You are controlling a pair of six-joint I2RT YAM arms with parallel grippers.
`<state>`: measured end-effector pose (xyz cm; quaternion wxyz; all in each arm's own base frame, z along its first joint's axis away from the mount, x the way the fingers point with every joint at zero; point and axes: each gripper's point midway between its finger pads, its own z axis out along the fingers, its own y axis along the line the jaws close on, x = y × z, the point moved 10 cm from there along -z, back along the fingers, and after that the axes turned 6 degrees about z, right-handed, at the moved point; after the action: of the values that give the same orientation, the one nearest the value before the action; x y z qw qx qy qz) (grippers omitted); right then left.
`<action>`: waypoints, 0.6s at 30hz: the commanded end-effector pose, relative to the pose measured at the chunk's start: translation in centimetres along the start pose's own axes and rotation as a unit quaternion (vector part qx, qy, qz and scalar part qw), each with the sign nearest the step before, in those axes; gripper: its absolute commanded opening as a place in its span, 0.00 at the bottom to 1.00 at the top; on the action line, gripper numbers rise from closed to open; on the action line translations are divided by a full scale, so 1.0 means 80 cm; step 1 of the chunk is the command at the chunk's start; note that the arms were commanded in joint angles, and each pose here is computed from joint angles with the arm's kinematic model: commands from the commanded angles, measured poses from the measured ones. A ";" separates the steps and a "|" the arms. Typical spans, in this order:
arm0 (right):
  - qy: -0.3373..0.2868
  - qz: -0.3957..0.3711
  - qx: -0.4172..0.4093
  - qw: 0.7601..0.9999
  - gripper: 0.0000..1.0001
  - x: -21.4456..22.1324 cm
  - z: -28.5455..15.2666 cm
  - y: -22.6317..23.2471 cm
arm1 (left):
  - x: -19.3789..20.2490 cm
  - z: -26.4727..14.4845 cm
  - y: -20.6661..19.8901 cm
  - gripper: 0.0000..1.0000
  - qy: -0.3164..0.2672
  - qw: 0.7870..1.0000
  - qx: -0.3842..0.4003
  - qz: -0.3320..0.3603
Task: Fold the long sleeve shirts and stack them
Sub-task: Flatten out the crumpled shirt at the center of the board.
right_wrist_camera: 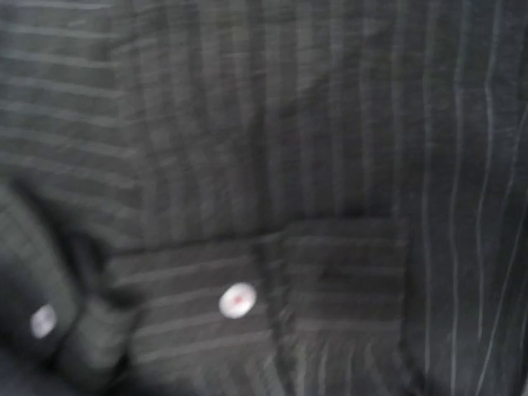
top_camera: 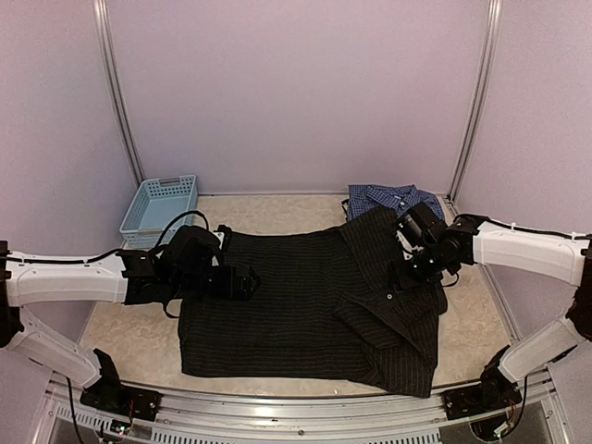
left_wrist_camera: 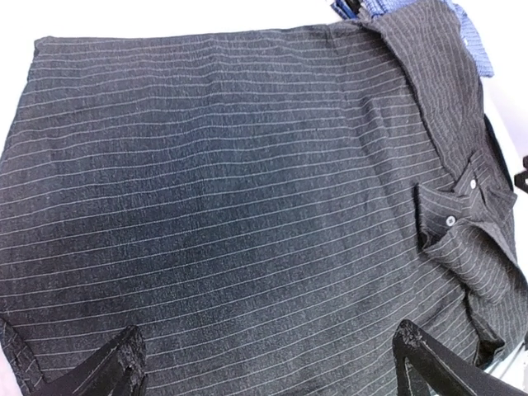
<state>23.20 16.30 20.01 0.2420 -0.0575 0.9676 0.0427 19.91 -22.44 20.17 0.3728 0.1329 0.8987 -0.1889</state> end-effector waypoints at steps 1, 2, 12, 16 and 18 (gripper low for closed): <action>0.011 0.002 -0.005 1.000 0.66 -0.010 0.030 -0.016 | -0.006 0.013 -0.006 0.99 0.001 1.000 0.012 0.013; 0.014 0.007 -0.003 1.000 0.66 -0.011 0.036 -0.022 | -0.004 0.015 -0.005 0.99 0.003 1.000 0.012 0.014; 0.021 0.025 -0.050 0.998 0.58 -0.026 0.080 -0.059 | -0.002 0.024 -0.005 0.98 0.011 1.000 0.014 0.019; 0.033 0.029 -0.068 0.997 0.53 -0.027 0.094 -0.068 | -0.002 0.027 -0.006 0.98 0.015 1.000 0.016 0.020; 0.037 0.032 -0.072 0.996 0.50 -0.027 0.098 -0.073 | -0.002 0.028 -0.006 0.98 0.015 1.000 0.016 0.019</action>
<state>28.94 11.86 14.59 0.2023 -0.0312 0.9747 0.0895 20.57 -23.31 18.09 0.3480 0.1575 0.9061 -0.1819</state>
